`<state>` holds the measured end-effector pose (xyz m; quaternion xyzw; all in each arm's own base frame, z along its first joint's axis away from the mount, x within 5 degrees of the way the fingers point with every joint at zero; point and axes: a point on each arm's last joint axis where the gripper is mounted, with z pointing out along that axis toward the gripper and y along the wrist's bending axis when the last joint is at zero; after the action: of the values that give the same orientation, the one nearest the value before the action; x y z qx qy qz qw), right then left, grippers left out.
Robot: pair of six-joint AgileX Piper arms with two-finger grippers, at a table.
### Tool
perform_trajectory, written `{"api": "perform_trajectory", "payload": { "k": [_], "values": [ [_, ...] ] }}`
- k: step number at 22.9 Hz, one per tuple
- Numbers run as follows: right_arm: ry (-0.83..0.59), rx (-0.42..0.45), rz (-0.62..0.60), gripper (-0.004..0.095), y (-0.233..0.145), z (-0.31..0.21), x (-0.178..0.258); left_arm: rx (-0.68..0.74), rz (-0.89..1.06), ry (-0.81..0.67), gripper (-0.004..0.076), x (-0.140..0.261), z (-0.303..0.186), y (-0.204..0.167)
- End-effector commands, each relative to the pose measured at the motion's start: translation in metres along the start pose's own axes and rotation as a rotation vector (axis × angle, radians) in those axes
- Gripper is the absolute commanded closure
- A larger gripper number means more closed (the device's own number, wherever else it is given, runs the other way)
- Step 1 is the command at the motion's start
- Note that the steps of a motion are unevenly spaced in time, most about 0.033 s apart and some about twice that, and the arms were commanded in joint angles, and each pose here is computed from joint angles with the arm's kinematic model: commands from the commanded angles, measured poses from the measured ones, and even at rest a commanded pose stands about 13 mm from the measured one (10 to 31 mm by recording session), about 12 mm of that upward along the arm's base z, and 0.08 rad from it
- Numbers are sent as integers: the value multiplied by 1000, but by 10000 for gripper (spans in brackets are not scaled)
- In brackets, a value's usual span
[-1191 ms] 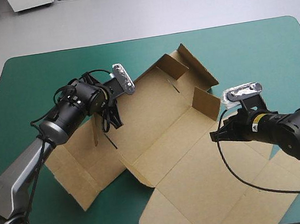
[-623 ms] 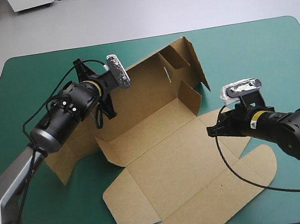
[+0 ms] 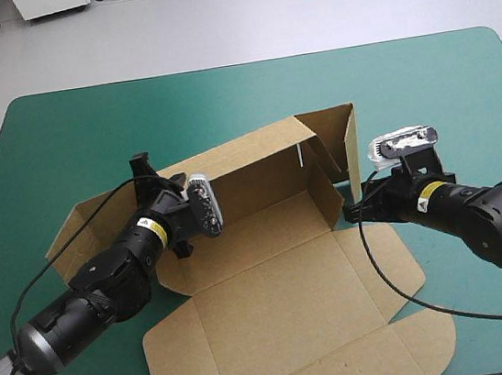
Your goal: Fold the box
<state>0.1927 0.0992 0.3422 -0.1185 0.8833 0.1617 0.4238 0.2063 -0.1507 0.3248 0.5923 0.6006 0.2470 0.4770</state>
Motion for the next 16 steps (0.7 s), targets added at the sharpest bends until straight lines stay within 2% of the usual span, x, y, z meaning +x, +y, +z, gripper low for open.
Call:
{"api": "perform_trajectory", "payload": {
  "k": [1, 5, 12, 16],
  "values": [
    [-127, -20, 3, 941, 2, -11, -18, -119, -60, -23, 738, -1, -9, 14],
    [-127, -34, 25, 941, 3, -11, -18, -157, -62, -28, 738, -1, -9, 17],
    [-114, -55, 46, 942, 6, -13, -23, -133, -67, -64, 738, -11, -11, 10],
    [-123, -60, 7, 942, 17, -16, -69, -109, -75, -63, 738, -14, -8, 5]
  ]
}}
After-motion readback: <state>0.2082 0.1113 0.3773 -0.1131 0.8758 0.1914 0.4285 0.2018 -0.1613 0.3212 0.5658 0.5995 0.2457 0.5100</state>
